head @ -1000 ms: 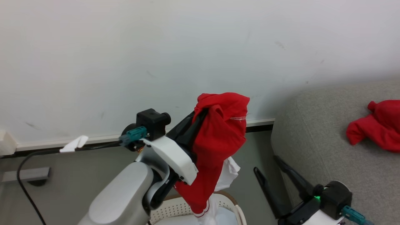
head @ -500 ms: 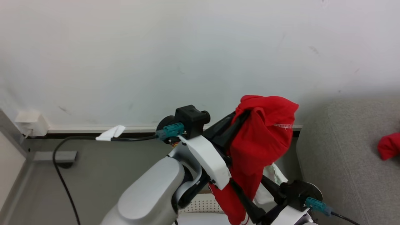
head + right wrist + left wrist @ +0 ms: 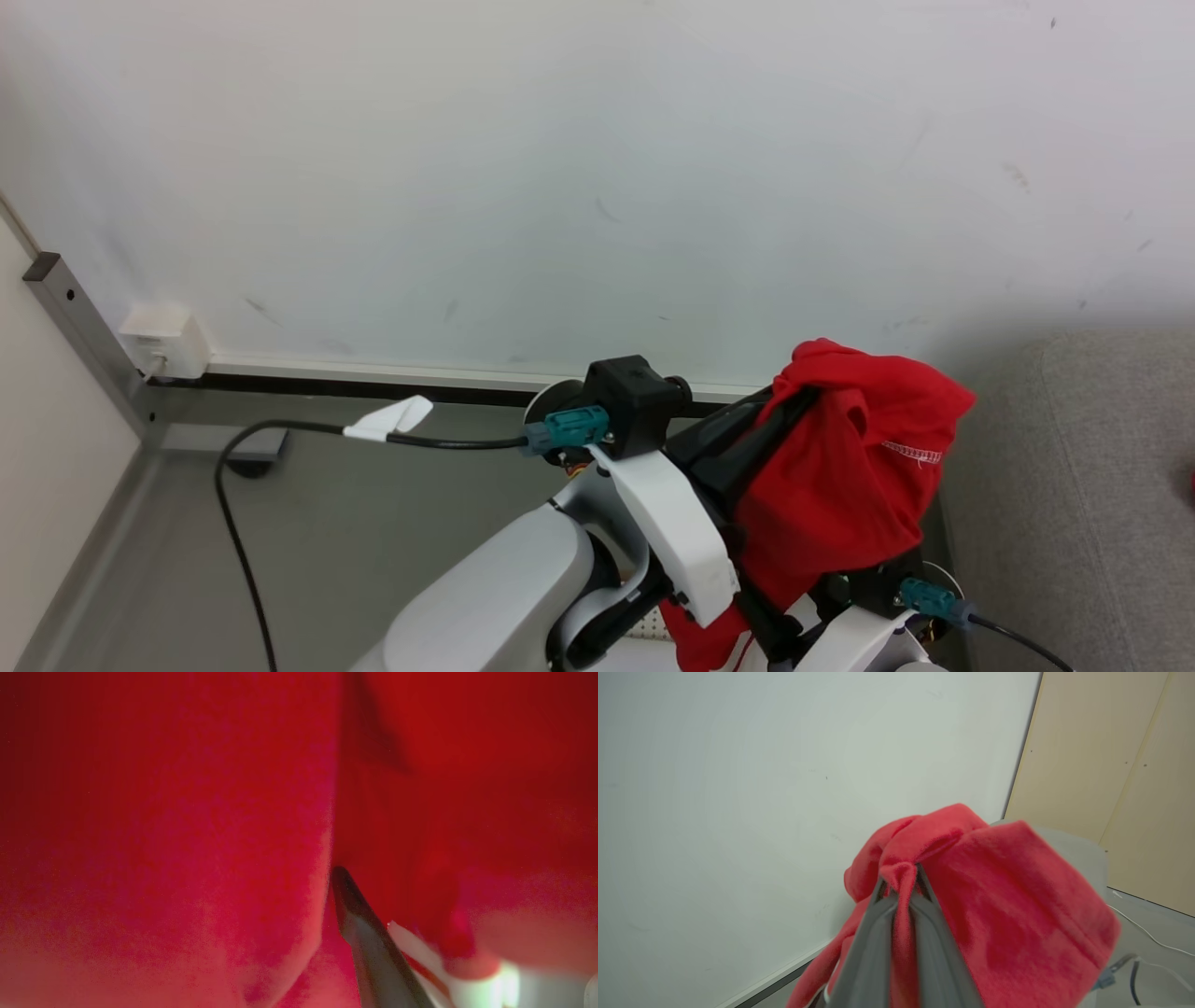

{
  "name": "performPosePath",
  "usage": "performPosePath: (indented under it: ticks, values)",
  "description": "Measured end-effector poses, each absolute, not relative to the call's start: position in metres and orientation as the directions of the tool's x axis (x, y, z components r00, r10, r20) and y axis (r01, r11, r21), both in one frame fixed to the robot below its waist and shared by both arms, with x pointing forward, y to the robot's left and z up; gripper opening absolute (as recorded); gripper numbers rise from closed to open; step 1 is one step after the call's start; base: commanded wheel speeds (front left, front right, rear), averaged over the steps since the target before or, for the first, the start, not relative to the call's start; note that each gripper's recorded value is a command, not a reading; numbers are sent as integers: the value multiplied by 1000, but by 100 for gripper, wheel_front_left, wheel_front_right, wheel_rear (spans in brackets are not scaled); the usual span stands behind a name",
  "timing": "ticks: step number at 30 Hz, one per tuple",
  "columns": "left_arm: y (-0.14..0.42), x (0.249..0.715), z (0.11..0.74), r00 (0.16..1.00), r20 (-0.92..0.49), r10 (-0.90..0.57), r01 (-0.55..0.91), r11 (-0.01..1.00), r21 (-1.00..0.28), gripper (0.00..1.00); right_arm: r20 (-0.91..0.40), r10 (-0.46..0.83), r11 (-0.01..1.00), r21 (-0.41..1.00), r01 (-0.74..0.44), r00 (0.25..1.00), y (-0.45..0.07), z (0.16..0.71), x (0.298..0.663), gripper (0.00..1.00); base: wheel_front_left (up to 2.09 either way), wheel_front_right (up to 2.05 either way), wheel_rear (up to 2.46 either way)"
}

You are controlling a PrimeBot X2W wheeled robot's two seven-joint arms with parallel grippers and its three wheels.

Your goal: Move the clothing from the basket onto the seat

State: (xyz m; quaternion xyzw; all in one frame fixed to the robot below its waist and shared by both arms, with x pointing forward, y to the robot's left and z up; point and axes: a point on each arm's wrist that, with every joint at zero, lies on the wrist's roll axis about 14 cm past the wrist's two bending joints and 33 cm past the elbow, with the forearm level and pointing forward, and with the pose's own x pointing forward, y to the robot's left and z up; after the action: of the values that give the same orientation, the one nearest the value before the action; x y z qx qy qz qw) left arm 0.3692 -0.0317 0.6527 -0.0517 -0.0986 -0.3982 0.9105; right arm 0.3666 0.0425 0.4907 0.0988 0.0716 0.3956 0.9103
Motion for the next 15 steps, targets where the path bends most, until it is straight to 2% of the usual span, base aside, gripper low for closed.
performPosePath:
  ticks: [1,7,15]
  values:
    - [-31,369,652,666,220,-713,733,680,-17,0,-52,733,668,238,-705,678,42,491,367,0,0,0,0]
    - [-22,378,645,700,206,-684,706,706,-54,0,-27,709,687,253,-681,705,33,498,372,0,0,0,0]
    - [-10,389,612,746,150,-649,665,739,-108,0,34,583,774,280,-568,812,-17,510,386,0,0,0,0]
